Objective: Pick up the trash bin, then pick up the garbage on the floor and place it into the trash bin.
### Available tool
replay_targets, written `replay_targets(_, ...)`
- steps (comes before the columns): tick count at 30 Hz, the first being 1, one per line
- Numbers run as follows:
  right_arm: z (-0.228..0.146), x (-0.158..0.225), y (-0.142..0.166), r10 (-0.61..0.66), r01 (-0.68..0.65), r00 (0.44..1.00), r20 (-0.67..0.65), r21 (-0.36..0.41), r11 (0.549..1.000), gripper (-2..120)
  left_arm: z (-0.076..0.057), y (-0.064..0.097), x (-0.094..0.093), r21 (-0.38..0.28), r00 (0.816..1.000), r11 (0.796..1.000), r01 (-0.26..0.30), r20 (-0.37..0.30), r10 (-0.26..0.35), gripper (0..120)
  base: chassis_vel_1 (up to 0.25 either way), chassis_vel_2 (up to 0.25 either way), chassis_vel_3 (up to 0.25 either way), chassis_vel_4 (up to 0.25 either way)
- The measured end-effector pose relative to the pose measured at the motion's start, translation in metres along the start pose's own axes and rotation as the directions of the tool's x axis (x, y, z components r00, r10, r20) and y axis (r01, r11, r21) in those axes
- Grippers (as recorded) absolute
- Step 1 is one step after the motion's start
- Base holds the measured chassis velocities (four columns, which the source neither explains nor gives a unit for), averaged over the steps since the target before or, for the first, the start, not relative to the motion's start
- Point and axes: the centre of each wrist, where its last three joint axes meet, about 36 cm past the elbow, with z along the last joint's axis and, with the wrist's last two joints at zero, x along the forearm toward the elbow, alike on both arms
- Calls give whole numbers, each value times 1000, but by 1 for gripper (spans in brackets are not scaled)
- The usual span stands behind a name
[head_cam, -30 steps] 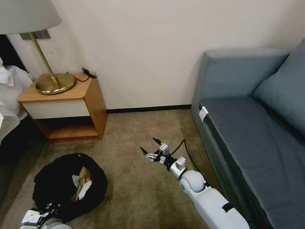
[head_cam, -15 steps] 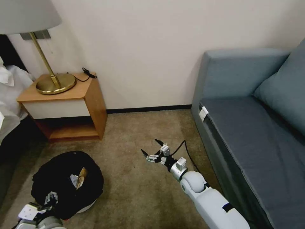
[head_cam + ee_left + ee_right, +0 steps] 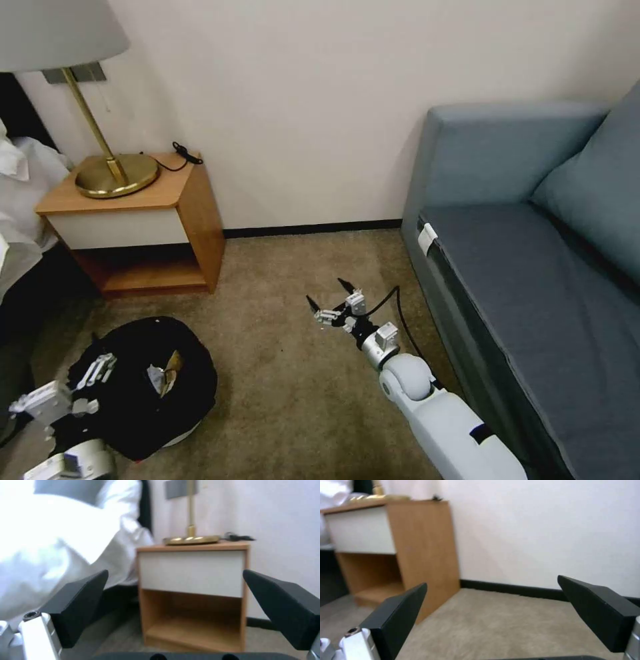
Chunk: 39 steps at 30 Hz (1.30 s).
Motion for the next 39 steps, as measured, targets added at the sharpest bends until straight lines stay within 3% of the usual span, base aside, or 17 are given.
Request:
replay_targets(2,-8,7,4,45,-45,999,16,-17,999,100,-3,-7,-2,-25,999,999,-37,16,38,100,0,0,0,0)
replay_targets(9,-19,24,18,144,-141,989,29,-67,988,100,-12,-23,-6,-58,995,994,-89,34,91,100,0,0,0,0)
replay_targets(15,-24,40,28,183,-179,983,29,-104,978,100,-17,-44,-11,-31,994,994,-103,25,104,100,0,0,0,0)
replay_targets(22,-27,54,38,222,-217,975,20,-141,966,100,-10,-62,-6,9,987,987,-160,5,160,100,0,0,0,0)
replay_targets(39,-27,54,38,225,-220,974,20,-141,965,100,-9,-63,-5,14,987,987,-161,-5,161,100,0,0,0,0)
